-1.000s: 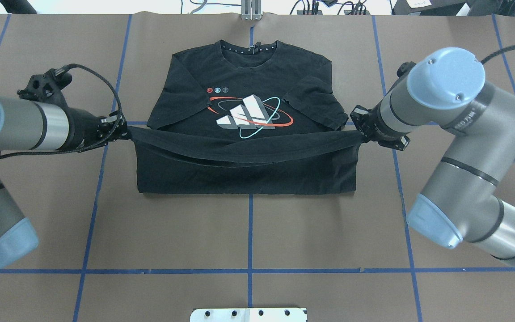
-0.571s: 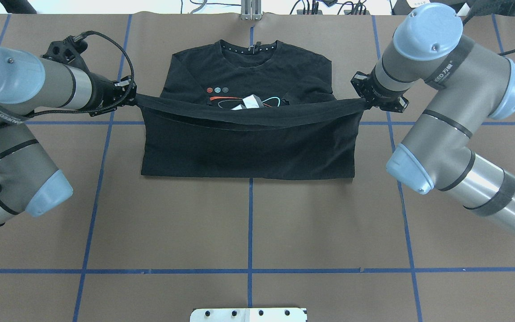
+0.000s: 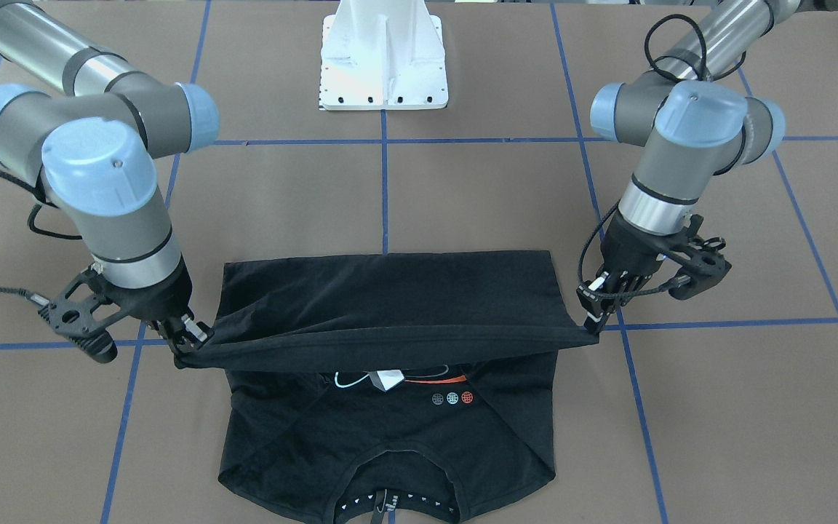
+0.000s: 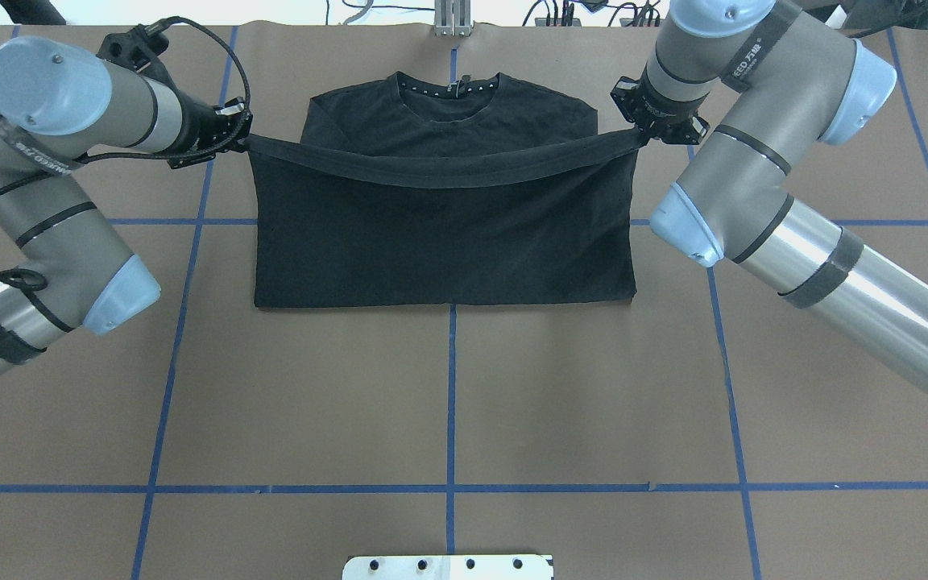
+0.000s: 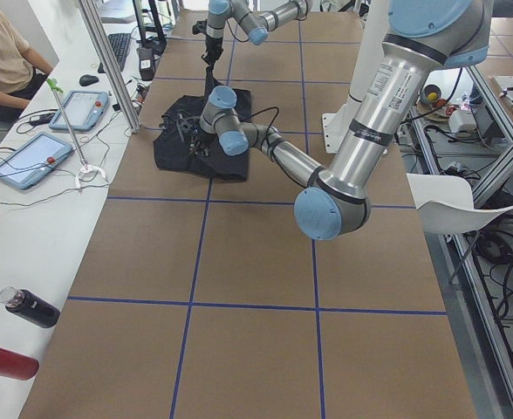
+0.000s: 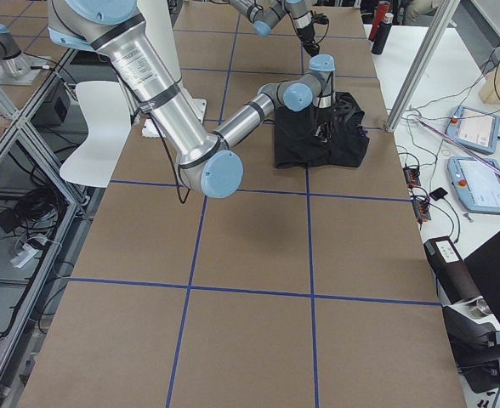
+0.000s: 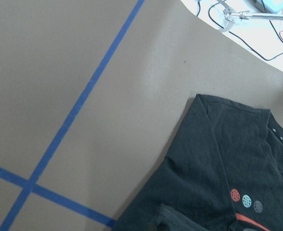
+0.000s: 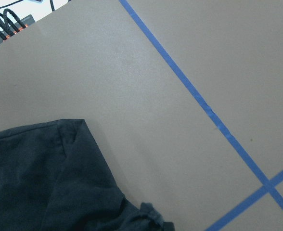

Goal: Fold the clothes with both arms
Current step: 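Lift the hem with both grippers and fold it toward the collar, then lower the hem near the collar with both grippers and release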

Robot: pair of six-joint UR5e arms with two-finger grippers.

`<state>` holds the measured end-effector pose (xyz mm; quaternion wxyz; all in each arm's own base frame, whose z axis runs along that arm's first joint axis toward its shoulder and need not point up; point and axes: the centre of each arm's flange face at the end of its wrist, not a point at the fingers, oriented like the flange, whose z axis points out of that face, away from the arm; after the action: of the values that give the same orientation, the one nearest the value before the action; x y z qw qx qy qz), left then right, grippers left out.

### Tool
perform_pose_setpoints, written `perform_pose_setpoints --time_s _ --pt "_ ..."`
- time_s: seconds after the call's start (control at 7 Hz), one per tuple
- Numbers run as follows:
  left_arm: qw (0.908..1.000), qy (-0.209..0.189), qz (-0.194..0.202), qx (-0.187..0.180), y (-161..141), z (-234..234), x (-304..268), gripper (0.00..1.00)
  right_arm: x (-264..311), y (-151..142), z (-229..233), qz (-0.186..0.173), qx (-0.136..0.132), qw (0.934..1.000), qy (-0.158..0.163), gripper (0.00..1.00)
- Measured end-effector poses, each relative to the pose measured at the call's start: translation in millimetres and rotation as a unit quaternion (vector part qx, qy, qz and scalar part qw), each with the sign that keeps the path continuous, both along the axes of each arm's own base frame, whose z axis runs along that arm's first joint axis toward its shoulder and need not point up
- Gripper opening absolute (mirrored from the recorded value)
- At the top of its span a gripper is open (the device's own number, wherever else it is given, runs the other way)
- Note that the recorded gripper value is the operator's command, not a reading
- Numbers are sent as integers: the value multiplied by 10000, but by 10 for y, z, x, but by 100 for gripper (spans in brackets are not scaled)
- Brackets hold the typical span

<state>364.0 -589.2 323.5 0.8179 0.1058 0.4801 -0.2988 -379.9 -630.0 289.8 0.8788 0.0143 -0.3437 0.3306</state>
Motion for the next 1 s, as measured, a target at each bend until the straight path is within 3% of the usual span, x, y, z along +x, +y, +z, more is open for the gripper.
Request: perform_pose_setpoints --time_s 0.43,1.0 --pt "9995 -32 -271 129 -443 396 175 0 -297 -424 250 7 53 10000 59 0" --pt "9983 30 -475 347 -670 369 230 0 -406 -525 473 24 178 9995 277 0"
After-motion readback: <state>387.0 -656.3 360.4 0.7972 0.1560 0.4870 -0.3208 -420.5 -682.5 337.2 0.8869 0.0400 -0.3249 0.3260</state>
